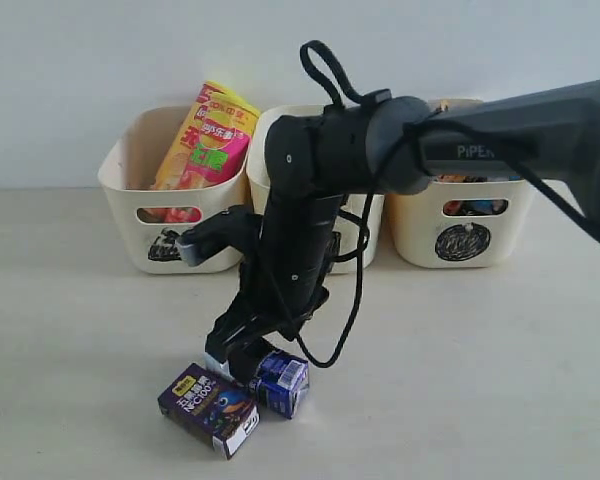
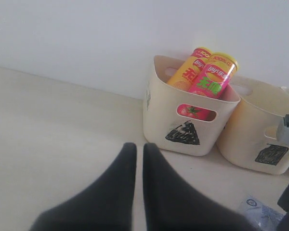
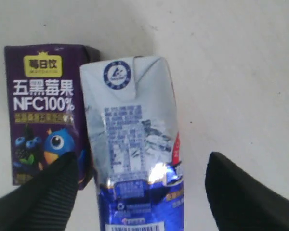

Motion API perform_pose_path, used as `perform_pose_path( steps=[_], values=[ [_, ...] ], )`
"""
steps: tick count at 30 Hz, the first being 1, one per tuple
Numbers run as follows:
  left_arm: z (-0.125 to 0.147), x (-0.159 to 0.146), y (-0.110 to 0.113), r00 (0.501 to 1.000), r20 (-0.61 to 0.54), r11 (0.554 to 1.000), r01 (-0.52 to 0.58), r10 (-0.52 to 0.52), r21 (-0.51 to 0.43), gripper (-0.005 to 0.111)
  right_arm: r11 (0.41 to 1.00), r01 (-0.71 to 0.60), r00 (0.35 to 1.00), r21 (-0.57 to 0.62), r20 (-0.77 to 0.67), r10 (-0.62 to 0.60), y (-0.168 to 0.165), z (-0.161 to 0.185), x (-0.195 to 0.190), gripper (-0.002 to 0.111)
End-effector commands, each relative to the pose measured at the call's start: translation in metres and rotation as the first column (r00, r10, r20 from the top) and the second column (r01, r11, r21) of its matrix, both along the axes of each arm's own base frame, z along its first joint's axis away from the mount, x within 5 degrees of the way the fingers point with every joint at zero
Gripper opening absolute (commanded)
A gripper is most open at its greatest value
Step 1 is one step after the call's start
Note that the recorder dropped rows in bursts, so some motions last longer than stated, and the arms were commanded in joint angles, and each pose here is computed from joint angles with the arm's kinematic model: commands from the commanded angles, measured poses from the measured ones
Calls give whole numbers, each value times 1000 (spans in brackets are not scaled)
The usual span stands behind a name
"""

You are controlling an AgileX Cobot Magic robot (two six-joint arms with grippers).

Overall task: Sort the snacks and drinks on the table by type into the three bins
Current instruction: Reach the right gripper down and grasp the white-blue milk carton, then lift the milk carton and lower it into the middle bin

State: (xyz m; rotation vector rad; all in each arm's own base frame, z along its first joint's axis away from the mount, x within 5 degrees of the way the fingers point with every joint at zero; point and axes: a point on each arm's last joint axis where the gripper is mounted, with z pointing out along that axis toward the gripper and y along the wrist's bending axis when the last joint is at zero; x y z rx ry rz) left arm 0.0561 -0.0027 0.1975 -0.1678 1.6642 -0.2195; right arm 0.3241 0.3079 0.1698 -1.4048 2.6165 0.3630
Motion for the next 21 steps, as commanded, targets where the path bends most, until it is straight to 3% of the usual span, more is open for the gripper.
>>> perform_pose_path(
  steps=[1, 11, 13, 18, 21],
  values=[
    [-2, 0, 0, 1000, -7, 1000, 5, -5, 2, 5, 1000, -5, 1000, 3, 24, 5, 2, -6, 4, 66],
    [-2, 0, 0, 1000, -7, 1000, 5, -5, 2, 5, 1000, -7, 1000, -22, -5, 6, 2, -21, 5, 64],
    [-2, 0, 0, 1000, -7, 1000, 5, -5, 2, 5, 1000, -10, 1000, -30, -16, 9, 2, -21, 4, 53],
    [-2, 0, 0, 1000, -7, 1000, 5, -5, 2, 5, 1000, -14, 1000, -20, -4, 14, 0, -7, 2, 4],
    [-2, 0, 0, 1000, -7, 1000, 5, -5, 2, 5, 1000, -28, 999, -3, 39, 28, -2, 11, 1, 1]
  ],
)
